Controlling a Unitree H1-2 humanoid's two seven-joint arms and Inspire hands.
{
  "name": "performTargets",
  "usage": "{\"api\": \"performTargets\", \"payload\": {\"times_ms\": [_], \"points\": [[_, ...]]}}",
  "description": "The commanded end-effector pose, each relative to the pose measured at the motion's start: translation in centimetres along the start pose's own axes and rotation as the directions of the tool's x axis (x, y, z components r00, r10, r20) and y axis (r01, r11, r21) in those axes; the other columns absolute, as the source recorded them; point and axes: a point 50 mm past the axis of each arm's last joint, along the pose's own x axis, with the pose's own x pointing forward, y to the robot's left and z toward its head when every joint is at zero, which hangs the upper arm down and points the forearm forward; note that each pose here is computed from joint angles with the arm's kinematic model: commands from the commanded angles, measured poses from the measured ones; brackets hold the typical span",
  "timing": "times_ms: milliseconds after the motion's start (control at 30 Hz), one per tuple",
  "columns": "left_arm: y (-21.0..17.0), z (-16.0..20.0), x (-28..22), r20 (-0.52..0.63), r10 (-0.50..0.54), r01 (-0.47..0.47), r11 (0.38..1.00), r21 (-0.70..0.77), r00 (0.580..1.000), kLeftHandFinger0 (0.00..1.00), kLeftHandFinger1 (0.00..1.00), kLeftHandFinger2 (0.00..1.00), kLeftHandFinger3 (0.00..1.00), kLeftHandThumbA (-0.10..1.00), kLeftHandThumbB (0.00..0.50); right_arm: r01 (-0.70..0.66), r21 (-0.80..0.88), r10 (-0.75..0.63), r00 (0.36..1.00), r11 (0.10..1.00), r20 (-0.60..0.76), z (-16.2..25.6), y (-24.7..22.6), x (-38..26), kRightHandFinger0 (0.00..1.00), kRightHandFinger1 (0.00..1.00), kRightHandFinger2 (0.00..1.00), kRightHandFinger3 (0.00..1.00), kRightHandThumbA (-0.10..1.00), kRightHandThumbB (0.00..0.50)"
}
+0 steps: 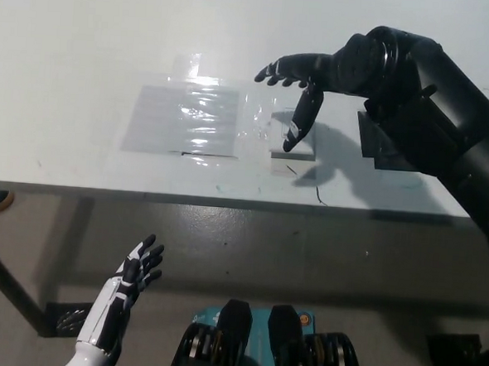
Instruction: A white switch is kept at the centre of the table close to the robot and the robot uses its right hand to press it to turn it on
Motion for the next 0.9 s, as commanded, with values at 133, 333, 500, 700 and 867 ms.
{"api": "performTargets", "payload": {"times_ms": [133,333,500,700,867], "points": [[0.1,1.1,0.5,0.066,-0.010,0.009,1.000,0.016,0.998,1.00,1.00,1.00,1.00,1.00,0.096,0.047,-0.030,-0.047,0.999,0.998,0.006,0.4,-2.3,-0.9,1.00,1.00,1.00,1.00,1.00,0.318],[0.2,1.0,0.5,0.064,-0.011,0.010,1.000,0.023,0.998,1.00,1.00,1.00,1.00,1.00,0.084,0.005,-0.010,-0.005,1.000,1.000,0.015,0.3,-2.0,-0.8,1.00,1.00,1.00,1.00,1.00,0.319],[0.3,1.0,0.4,0.062,-0.005,0.004,1.000,0.018,0.998,1.00,1.00,1.00,1.00,1.00,0.083,-0.005,-0.015,0.005,1.000,1.000,0.000,-0.1,-1.5,-0.5,1.00,1.00,1.00,1.00,1.00,0.314],[0.4,1.1,0.3,0.054,-0.002,0.001,1.000,0.017,0.999,1.00,1.00,1.00,1.00,1.00,0.088,-0.035,0.015,0.035,0.999,0.999,0.013,-0.3,-0.6,0.0,1.00,1.00,1.00,1.00,1.00,0.302],[0.4,1.0,0.3,0.058,-0.004,0.003,1.000,0.013,0.998,1.00,1.00,1.00,1.00,1.00,0.069,-0.045,0.005,0.045,0.999,0.999,0.002,-0.7,0.2,0.3,1.00,1.00,1.00,1.00,1.00,0.322]]}}
